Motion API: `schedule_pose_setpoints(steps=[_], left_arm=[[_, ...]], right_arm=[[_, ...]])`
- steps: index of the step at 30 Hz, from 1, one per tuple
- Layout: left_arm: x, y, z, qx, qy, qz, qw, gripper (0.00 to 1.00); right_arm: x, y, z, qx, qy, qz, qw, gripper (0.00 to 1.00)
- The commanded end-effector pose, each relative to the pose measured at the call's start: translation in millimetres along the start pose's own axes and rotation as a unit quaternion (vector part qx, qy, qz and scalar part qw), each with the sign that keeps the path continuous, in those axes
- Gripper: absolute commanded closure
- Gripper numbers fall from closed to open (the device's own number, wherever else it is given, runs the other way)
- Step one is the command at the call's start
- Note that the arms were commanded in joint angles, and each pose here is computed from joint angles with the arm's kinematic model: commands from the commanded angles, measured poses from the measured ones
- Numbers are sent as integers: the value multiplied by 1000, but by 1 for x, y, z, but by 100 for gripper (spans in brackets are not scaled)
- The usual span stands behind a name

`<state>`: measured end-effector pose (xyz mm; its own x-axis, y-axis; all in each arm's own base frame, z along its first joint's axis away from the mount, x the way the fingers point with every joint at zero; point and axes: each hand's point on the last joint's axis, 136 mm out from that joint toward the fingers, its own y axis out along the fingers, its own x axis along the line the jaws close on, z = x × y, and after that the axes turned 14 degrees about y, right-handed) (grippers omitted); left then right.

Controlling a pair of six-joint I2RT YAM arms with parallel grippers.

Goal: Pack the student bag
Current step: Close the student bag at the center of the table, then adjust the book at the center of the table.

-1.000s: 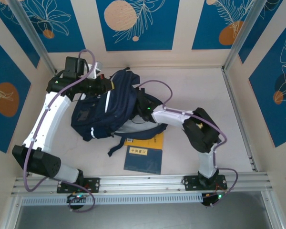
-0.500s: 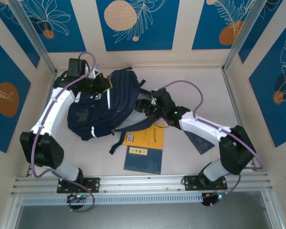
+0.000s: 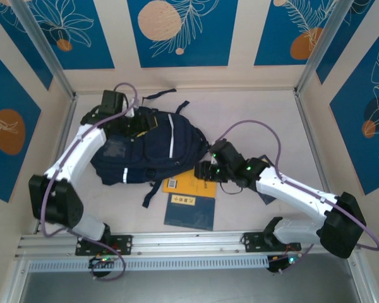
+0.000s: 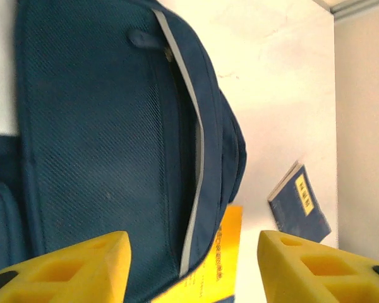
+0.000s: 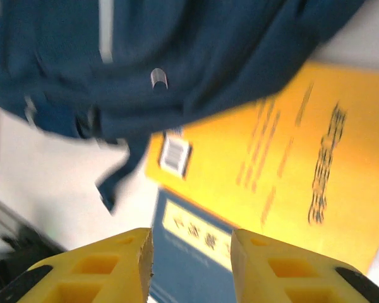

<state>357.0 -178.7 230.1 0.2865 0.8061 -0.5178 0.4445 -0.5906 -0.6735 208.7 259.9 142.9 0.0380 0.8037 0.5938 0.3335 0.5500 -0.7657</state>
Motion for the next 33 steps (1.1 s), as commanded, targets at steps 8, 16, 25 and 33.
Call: schedule_pose_setpoints(steps=[8,16,25,33], left_arm=[[-22,-30,107,13,74,2,997,45],[-14,-21,161,36,52,24,998,46],[-13,-10,191,72,67,35,995,47],[-26,17,224,142,116,32,982,48]], right_arm=[[-7,73,79,161,-129,97,974,81],[-20,124,74,166,-128,182,961,96],[-77,113,26,100,-59,252,961,98],[-41,66,22,95,-11,119,988,79]])
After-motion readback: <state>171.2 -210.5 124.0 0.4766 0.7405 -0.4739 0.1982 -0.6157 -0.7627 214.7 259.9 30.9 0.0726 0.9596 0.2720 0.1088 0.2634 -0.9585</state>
